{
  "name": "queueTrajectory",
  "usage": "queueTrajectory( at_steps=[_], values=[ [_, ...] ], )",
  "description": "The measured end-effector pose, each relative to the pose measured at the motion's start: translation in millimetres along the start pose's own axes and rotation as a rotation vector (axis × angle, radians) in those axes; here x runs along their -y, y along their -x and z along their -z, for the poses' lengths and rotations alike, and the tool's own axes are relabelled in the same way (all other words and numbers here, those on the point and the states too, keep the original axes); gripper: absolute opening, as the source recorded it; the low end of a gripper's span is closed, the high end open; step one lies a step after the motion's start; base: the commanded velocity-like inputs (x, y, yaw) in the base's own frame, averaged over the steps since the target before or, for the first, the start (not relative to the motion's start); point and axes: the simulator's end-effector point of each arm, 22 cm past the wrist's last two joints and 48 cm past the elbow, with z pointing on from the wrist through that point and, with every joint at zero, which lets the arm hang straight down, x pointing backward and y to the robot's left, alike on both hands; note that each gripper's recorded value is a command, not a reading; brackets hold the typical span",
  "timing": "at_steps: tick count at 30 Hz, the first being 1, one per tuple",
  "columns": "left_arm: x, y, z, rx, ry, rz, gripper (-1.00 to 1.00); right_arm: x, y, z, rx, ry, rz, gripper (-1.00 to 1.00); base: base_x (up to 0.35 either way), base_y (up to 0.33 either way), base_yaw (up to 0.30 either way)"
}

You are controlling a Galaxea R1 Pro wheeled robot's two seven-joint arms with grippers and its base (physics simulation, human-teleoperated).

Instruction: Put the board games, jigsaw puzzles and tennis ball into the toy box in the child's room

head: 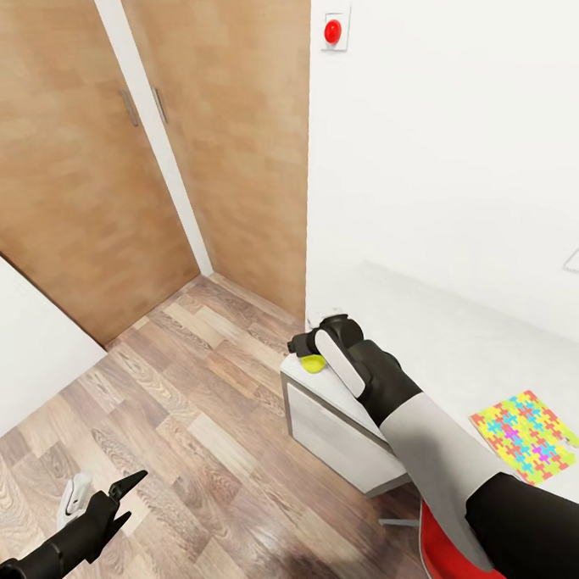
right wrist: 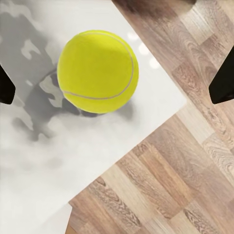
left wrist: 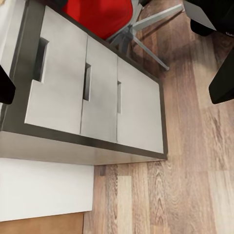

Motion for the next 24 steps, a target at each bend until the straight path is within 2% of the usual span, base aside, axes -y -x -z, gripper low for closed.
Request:
queueTrajectory(
  at_steps=[24],
  values=[
    [-9, -3, -3.8, -0.01, 0.02, 0.007, 1.0, 0, -7, -11.3, -0.017, 0.007, -0.004, 1.0, 0.0, 0.0, 0.0]
  ],
)
